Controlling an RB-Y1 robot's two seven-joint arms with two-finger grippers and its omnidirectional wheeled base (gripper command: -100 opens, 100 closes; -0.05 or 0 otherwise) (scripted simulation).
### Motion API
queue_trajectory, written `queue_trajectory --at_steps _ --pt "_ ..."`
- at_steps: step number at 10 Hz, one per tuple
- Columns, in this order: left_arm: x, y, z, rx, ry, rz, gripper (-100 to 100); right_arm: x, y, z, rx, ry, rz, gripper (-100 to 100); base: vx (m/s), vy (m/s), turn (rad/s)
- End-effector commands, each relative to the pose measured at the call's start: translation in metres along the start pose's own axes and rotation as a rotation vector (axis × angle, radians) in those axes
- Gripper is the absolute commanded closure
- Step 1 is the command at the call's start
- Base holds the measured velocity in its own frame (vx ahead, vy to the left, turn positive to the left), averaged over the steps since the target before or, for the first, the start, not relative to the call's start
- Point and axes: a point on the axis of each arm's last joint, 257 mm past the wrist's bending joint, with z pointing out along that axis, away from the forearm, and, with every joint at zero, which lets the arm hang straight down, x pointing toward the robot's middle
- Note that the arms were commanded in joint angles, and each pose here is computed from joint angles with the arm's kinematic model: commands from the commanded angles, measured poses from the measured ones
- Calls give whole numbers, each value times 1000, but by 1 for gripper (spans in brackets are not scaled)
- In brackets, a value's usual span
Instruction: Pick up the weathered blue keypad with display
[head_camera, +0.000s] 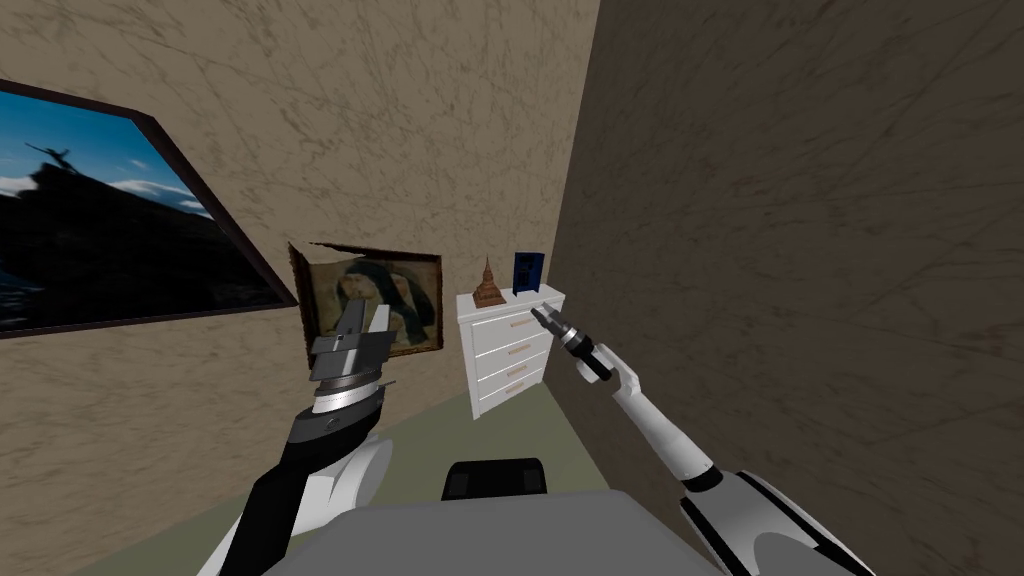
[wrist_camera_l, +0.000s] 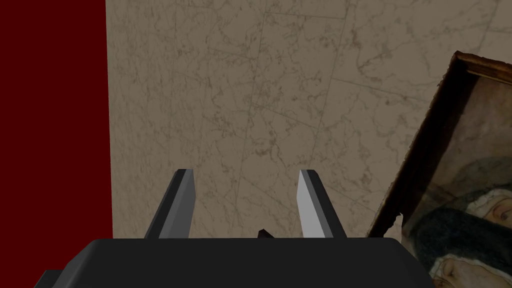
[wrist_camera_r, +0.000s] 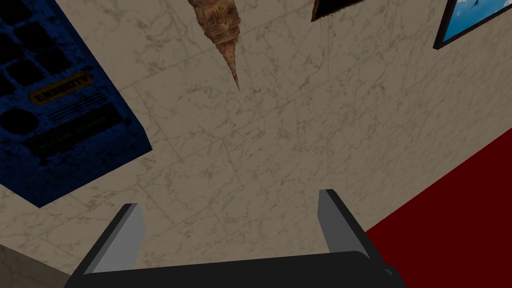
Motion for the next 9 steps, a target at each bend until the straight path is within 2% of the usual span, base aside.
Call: queue_trajectory --at_steps 1,2,3,4,5,7,8,9 --pt "0 0 0 0 0 0 0 4 -12 6 0 45 -72 -100 -14 53 -22" --pt "0 0 0 0 0 0 0 6 -17 5 8 50 -71 -100 -8 46 -11" --pt "0 0 0 0 0 0 0 7 -25 11 5 85 -134 -100 -13 48 -5" --pt "0 0 0 0 0 0 0 10 -32 9 19 92 -133 -100 -10 43 0" --pt "0 0 0 0 0 0 0 8 -39 16 12 122 -198 -100 -2 57 11" --pt "0 0 0 0 0 0 0 13 -48 12 32 134 -195 -100 -5 35 1" --pt "0 0 0 0 0 0 0 13 -62 15 42 170 -259 -100 -11 42 29" --pt "0 0 0 0 0 0 0 14 -65 14 47 174 -258 -100 -4 46 13"
